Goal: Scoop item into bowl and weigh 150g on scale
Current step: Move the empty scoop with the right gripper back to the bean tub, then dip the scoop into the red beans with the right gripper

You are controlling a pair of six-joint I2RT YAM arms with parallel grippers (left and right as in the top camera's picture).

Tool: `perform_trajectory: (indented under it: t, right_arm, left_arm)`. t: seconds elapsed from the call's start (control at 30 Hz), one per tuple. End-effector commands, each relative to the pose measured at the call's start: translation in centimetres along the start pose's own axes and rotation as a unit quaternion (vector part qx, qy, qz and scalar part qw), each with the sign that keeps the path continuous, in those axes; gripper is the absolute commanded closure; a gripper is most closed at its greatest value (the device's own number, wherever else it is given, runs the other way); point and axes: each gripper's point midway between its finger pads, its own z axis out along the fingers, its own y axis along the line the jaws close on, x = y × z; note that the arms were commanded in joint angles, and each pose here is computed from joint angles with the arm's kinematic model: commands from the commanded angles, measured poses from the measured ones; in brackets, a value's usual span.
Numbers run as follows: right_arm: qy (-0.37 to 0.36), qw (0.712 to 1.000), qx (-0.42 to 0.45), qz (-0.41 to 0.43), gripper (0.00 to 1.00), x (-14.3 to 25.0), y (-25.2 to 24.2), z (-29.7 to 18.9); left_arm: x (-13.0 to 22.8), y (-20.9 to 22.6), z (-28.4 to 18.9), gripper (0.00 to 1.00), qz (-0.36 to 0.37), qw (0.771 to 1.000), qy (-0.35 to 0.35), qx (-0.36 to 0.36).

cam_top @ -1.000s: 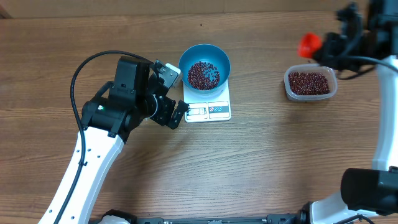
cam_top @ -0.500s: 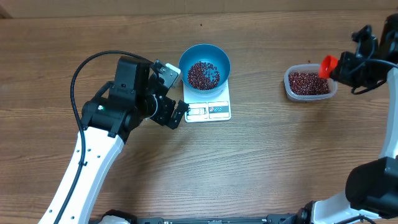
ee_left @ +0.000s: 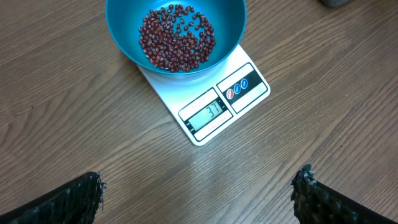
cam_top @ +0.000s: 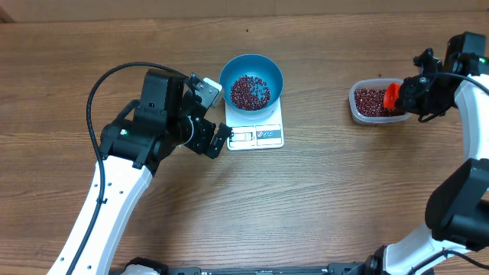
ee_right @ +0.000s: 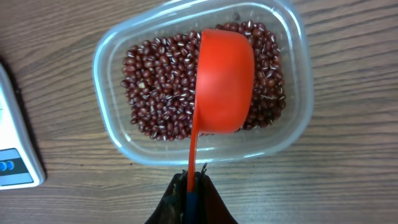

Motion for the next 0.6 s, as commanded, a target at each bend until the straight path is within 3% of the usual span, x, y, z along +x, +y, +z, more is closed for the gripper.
perform_trajectory:
  t: [0.0, 0.57]
  right_arm:
    - [0.009, 1.000, 0.000, -0.006, 0.96, 0.4, -0.3, 1.2]
    - [0.020, 1.000, -0.016, -0.001, 0.96, 1.6, -0.1, 3.2]
  left_arm:
    - [0.0, 0.1, 0.1, 0.00, -0.007, 1.000, 0.000, 0.001]
    - [0.0, 0.1, 0.1, 0.00, -0.007, 1.000, 0.000, 0.001]
